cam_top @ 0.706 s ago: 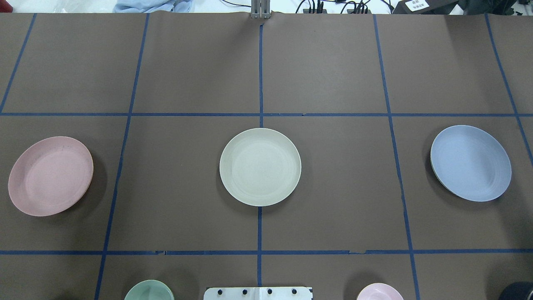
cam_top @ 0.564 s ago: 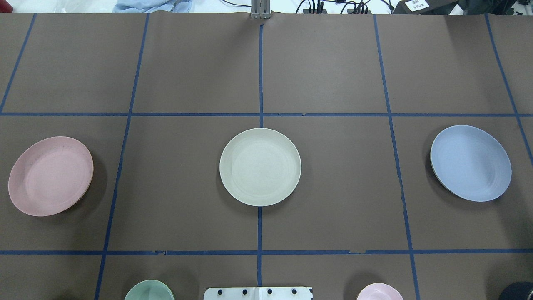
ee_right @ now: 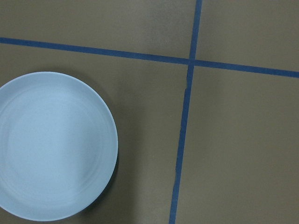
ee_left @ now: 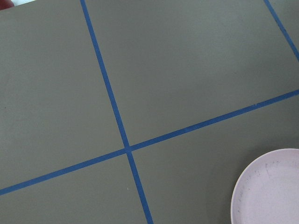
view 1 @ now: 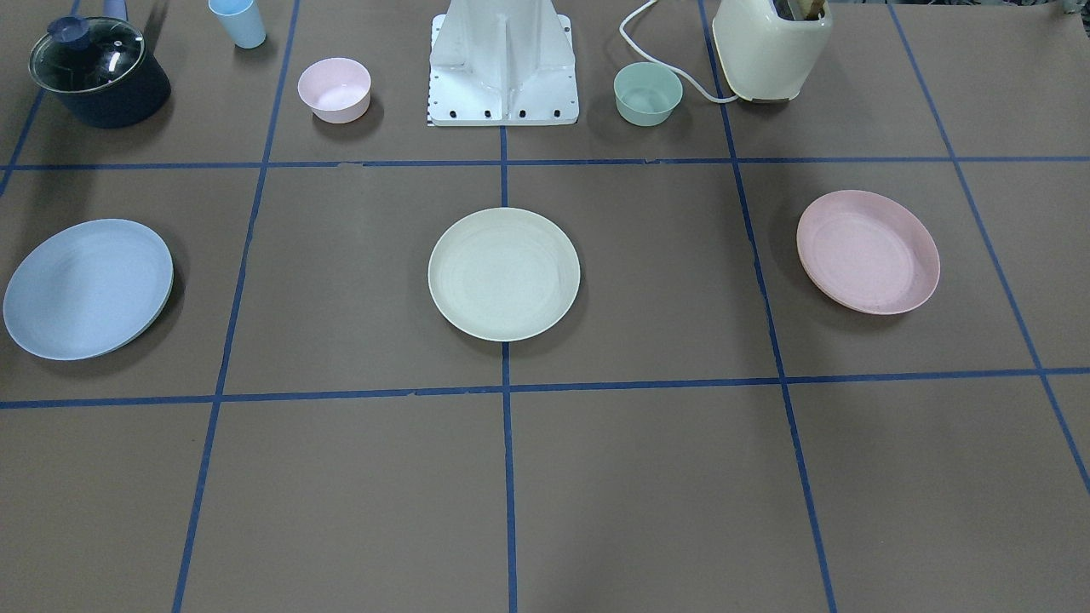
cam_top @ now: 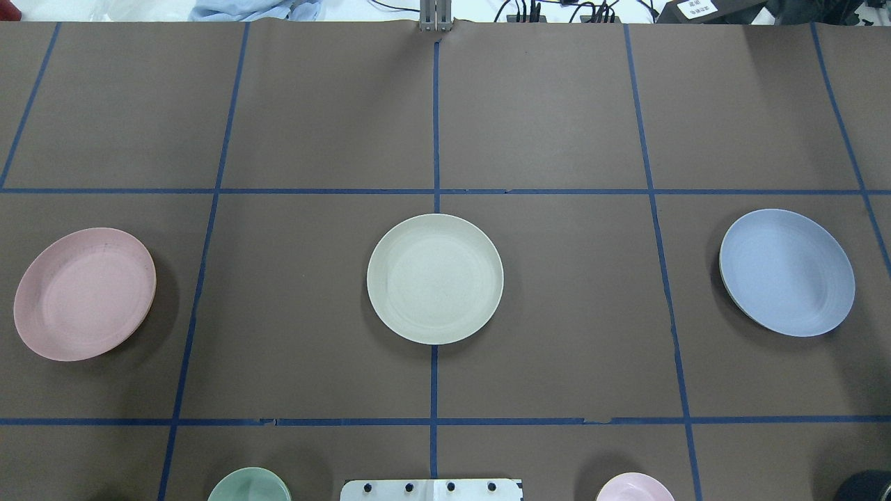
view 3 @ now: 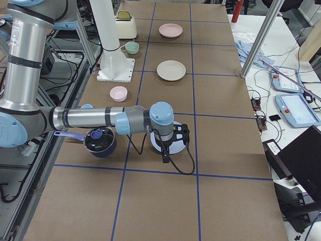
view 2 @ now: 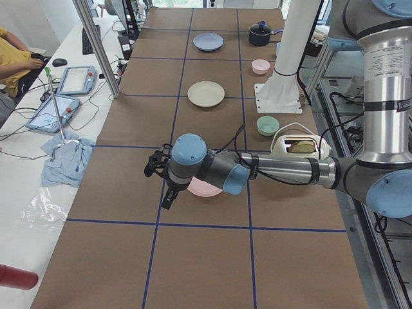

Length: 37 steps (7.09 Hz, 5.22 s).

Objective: Stack three plates with pink and blue

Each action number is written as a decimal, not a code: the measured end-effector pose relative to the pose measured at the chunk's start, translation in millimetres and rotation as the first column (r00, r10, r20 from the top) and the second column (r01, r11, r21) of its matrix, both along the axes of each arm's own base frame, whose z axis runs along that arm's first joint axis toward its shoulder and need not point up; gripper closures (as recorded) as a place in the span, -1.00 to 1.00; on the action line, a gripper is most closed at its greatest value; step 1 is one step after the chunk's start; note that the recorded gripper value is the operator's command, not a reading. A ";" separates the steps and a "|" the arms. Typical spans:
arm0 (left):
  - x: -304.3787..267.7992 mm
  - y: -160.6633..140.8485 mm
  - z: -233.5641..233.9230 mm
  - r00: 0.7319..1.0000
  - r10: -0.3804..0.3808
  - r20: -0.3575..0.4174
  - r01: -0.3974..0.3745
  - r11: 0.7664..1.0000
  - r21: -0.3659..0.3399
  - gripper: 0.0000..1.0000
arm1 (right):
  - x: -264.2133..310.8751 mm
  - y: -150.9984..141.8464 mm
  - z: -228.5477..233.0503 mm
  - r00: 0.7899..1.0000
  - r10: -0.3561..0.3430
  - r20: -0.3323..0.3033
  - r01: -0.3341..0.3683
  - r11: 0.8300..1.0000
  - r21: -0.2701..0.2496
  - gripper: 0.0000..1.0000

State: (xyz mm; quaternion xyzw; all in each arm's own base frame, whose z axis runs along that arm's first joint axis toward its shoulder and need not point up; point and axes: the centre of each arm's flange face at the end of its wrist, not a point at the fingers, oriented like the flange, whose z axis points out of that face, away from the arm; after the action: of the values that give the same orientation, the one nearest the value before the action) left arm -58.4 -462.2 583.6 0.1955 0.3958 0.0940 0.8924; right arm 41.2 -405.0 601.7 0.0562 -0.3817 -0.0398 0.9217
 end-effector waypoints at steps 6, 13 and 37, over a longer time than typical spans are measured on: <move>1.1 10.7 1.1 1.000 0.002 -0.002 -0.002 1.000 0.010 -1.00 | -6.0 1.5 2.2 0.997 -0.005 0.072 0.005 1.000 0.003 -1.00; 13.9 9.8 -1.5 0.999 -0.022 -0.031 0.021 1.000 -0.023 -1.00 | -6.0 3.2 1.9 0.997 -0.006 0.073 0.004 1.000 0.022 -1.00; 237.7 19.1 51.9 0.975 0.172 -0.143 -0.203 0.946 -0.251 1.00 | -23.3 -0.7 1.1 0.996 -0.013 0.084 0.015 1.000 -0.016 -0.99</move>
State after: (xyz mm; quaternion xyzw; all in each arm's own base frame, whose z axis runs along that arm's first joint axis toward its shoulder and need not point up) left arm 179.2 -443.0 635.4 0.0417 0.4741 0.1132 0.8722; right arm 17.9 -405.7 602.7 0.0476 -0.4207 -0.0407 0.9050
